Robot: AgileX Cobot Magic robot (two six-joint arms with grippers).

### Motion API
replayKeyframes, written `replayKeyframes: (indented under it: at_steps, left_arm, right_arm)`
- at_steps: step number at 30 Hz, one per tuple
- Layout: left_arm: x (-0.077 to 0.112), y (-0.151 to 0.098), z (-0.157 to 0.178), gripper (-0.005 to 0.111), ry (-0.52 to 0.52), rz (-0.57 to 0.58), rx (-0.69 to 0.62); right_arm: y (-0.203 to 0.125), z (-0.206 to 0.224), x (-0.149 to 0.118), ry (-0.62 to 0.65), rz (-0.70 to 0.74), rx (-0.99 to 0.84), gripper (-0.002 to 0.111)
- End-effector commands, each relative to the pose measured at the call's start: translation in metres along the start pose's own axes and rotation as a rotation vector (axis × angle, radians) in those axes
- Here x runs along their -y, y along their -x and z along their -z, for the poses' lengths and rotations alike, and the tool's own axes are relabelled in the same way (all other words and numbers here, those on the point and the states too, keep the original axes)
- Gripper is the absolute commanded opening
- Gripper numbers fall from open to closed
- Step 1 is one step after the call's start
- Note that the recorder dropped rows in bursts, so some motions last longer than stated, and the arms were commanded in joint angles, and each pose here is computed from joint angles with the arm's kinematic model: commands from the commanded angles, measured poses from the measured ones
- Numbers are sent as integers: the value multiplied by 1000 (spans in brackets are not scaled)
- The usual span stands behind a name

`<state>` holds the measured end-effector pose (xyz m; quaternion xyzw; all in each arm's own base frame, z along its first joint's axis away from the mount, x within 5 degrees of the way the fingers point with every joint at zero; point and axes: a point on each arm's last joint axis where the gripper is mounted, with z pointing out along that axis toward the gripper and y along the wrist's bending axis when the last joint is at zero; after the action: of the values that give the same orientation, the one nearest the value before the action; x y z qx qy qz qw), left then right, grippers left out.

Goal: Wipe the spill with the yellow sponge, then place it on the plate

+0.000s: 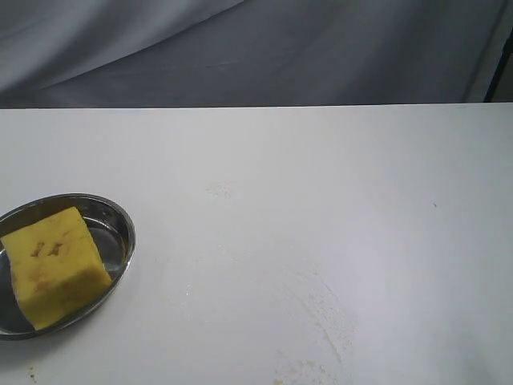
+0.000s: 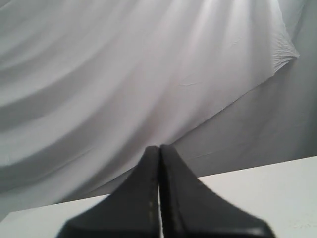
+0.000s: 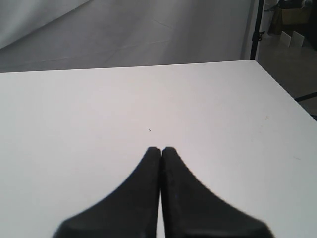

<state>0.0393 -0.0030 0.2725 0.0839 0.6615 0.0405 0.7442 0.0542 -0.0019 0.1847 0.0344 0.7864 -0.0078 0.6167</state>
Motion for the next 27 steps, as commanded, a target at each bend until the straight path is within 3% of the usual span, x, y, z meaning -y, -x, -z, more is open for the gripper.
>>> replayKeyframes:
  at_steps: [1, 5, 8, 17, 27]
  left_arm:
    - [6, -32, -7, 0, -2, -1, -1]
    - [11, -59, -10, 0, -4, 22, -14]
    - [13, -73, -9, 0, -33, 17, -166]
    - [15, -76, -8, 0, -32, 199, -208]
    - [16, -80, -7, 0, -38, 238, -256]
  right_arm:
    - [0, 0, 0, -1, 4, 10, 0]
    - [0, 0, 0, -1, 4, 10, 0]
    - [0, 0, 0, -1, 4, 10, 0]
    - [0, 0, 0, -1, 4, 10, 0]
    - [0, 0, 0, -1, 4, 10, 0]
